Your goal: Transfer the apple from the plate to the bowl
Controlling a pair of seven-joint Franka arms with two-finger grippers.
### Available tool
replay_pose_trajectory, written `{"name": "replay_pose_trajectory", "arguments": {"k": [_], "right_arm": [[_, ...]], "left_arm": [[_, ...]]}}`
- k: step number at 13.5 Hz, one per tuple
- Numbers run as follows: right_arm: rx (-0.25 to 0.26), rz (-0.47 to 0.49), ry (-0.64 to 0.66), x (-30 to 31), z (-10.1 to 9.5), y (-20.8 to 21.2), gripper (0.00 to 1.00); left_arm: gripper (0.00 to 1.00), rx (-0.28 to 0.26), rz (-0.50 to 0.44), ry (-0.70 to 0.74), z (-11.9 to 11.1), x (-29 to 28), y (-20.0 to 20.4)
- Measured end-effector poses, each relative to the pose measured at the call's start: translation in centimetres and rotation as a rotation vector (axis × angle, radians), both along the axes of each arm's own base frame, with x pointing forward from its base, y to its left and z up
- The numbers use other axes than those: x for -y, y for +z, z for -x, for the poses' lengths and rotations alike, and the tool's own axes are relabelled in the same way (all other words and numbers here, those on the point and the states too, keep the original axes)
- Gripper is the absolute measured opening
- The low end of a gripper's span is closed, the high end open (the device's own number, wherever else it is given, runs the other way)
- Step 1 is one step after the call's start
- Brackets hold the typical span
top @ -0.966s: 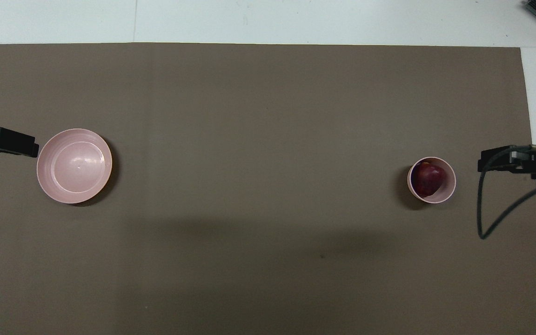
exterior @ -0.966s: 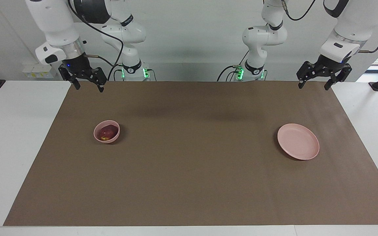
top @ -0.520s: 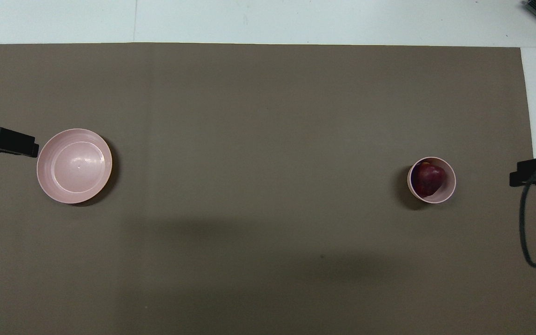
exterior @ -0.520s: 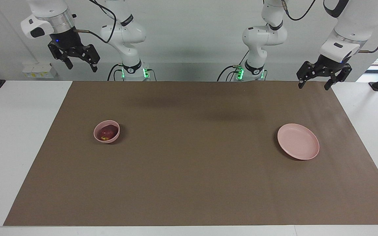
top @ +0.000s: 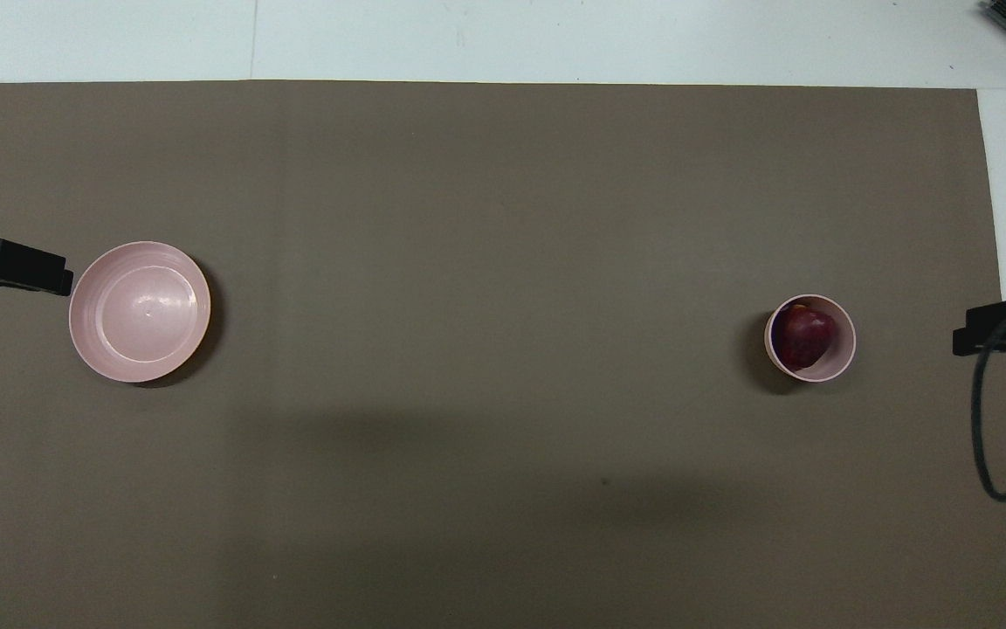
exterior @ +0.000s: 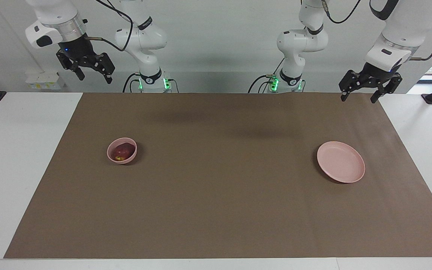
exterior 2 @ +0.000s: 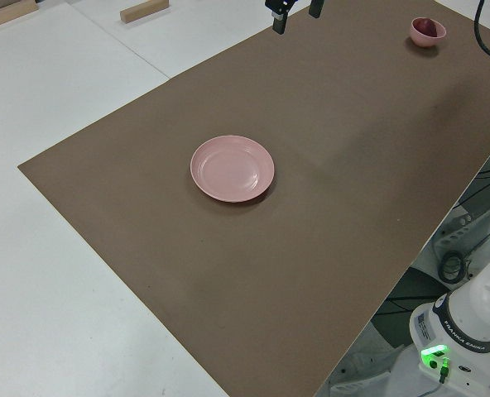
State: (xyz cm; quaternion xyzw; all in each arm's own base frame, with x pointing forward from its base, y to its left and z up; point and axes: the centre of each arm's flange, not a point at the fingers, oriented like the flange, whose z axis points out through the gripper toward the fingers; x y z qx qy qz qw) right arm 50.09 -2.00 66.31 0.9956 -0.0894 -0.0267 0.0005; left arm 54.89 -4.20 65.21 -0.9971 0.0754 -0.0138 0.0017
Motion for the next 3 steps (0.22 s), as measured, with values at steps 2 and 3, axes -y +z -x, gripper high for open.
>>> {"name": "replay_pose_trajectory", "arguments": {"k": [2,3], "right_arm": [[-0.003,0.0,0.0,0.02,0.03,-0.05,1.0],[-0.003,0.0,-0.001,0.06,0.04,-0.06,1.0]], "left_arm": [[1.0,0.0,0.0,0.0,0.0,0.0,0.0],[1.0,0.0,0.0,0.0,0.0,0.0,0.0]]}}
